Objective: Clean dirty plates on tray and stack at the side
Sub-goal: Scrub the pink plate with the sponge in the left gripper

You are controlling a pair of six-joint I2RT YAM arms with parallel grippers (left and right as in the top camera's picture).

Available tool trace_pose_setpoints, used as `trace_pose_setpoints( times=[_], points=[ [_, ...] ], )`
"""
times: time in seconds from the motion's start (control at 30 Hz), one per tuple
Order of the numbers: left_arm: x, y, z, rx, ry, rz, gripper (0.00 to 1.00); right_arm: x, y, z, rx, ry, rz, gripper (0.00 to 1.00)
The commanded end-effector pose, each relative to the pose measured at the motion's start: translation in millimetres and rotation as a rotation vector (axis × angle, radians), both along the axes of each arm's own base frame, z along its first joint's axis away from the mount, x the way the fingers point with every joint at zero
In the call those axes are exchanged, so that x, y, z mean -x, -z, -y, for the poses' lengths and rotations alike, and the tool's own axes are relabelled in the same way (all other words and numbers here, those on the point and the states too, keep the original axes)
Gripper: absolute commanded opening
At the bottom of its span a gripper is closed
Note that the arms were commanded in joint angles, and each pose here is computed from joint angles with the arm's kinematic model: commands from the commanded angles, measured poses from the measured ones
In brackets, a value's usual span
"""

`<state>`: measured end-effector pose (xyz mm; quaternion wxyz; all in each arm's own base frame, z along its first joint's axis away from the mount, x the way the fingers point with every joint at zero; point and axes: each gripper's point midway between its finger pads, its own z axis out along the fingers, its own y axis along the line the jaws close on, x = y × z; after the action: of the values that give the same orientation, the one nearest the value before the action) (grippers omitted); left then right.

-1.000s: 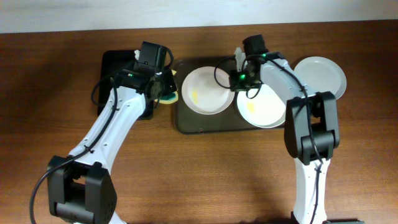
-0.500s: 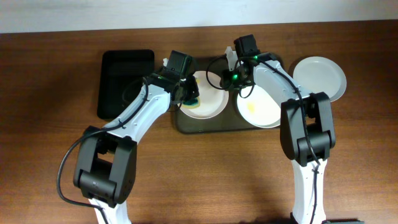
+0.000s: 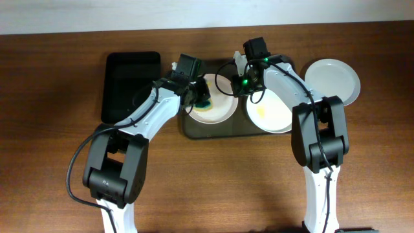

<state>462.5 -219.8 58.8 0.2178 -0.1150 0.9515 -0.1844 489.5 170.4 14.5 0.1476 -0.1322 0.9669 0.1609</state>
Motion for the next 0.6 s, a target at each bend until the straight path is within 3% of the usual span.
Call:
trace_pose_setpoints(
  times=[0.0, 0.37, 0.57],
  points=[
    [-1, 10, 22, 0.054, -0.004, -0.005, 0.0, -2, -9, 2, 0.009, 0.027, 0.01, 0.04],
    [4, 66, 27, 0.04, -0.022, -0.089, 0.0, 0, -8, 3, 0.012, 0.027, 0.001, 0.04],
    [-2, 74, -26, -0.275, -0.068, -0.019, 0.0, 0, -8, 3, 0.012, 0.027, 0.001, 0.04]
  ],
)
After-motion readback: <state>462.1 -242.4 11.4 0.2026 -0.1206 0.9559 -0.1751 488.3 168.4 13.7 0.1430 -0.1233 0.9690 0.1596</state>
